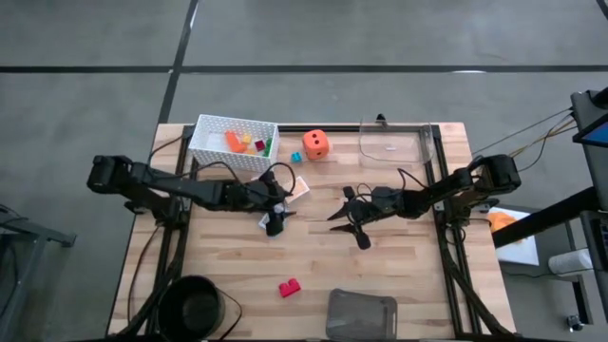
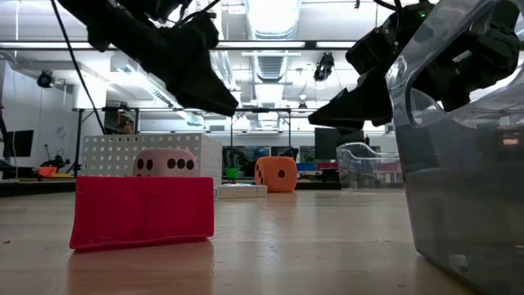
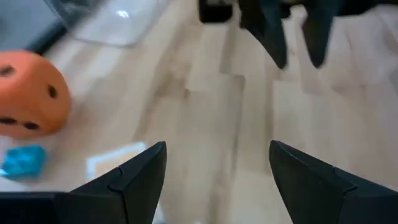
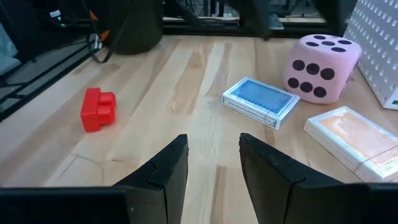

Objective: Pick & Place Toys
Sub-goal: Put the large red game piece into the white bin, then put the orange dice into the transparent bin

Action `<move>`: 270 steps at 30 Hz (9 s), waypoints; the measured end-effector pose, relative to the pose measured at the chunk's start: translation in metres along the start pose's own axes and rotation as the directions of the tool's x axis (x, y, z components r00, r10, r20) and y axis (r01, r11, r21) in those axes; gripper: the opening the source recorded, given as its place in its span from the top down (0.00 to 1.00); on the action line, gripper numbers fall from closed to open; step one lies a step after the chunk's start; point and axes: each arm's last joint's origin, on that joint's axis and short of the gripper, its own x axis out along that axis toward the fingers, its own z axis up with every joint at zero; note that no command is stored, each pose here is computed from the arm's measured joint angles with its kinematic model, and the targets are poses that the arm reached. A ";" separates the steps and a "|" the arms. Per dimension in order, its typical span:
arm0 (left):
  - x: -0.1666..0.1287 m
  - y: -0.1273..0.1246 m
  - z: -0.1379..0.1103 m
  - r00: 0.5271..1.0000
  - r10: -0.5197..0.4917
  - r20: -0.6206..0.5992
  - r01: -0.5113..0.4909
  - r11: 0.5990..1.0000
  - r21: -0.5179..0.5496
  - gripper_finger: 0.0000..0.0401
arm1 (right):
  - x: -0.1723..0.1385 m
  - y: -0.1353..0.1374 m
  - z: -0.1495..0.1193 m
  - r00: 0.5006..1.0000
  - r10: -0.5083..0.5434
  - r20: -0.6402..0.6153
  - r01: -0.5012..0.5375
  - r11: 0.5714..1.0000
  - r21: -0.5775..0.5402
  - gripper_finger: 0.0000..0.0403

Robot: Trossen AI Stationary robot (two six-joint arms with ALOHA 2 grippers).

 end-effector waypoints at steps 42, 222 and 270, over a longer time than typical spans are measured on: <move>0.016 -0.179 -0.015 0.853 -0.283 -0.438 0.228 0.958 -0.174 0.29 | 0.001 0.000 -0.003 0.999 -0.004 -0.053 0.005 1.000 0.007 0.64; 0.002 -0.065 -0.029 0.907 -0.281 0.314 0.189 0.937 0.294 0.60 | 0.001 0.000 -0.006 0.996 0.002 -0.085 0.000 1.000 0.020 0.64; -0.024 0.146 -0.041 0.723 0.688 0.055 -0.592 0.659 -0.464 0.23 | 0.001 0.000 -0.006 0.996 0.004 -0.087 -0.002 1.000 0.017 0.64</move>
